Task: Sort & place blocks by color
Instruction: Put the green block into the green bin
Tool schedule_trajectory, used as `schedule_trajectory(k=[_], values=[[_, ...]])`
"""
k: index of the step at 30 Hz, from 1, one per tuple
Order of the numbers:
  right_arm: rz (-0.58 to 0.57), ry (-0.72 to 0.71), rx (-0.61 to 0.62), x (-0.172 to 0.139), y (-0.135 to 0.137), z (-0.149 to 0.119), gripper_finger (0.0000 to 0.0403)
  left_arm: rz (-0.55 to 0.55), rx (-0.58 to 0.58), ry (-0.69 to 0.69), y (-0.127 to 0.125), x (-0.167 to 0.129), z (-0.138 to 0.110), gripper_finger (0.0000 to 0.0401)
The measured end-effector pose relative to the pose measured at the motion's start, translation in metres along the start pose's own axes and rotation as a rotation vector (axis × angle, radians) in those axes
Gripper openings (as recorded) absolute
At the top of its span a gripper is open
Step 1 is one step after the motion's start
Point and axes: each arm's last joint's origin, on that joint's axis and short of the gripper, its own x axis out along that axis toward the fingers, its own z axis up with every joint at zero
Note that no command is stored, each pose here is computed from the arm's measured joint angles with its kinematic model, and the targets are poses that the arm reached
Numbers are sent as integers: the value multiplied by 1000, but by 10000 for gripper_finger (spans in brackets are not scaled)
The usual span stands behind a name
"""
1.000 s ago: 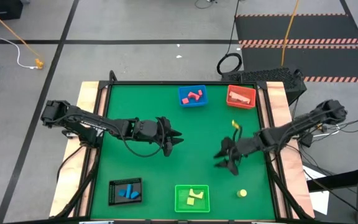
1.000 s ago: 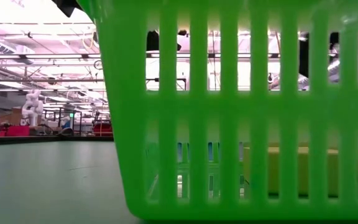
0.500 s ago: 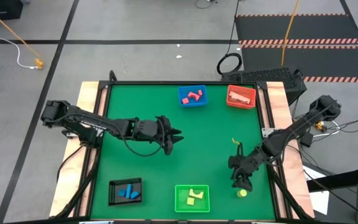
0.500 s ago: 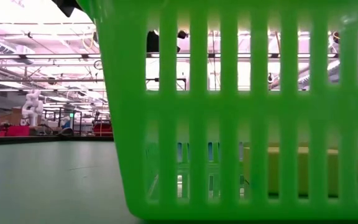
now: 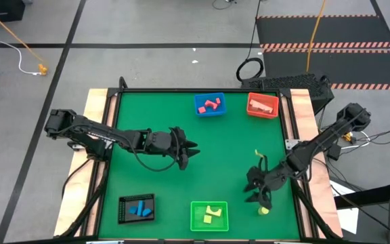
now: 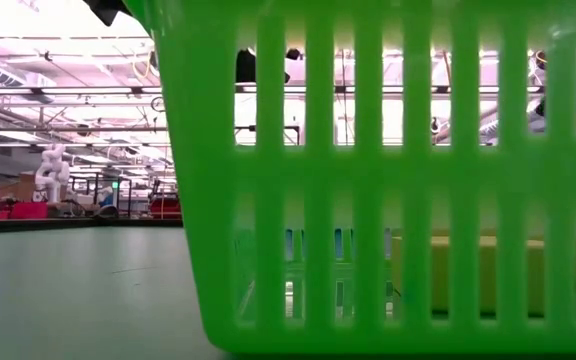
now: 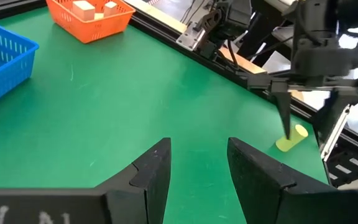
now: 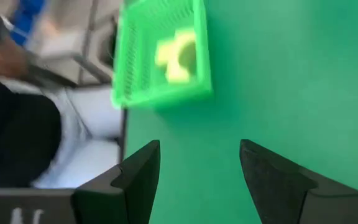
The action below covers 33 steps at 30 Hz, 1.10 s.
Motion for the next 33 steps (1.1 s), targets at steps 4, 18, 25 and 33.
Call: schedule_trajectory(k=[4, 18, 25, 33], values=[[80, -21, -36, 0, 2, 9, 210, 11, -8, -7, 0, 0, 0, 159], [-51, 209, -254, -26, 29, 42, 210, 28, -64, -19, -1, -1, -1, 159], [-104, 406, -245, 2, 32, 15, 211, 26, -39, -21, -8, -2, -5, 159], [-131, 478, -184, 13, 39, -5, 248, 24, -47, -20, -10, -3, -6, 159]])
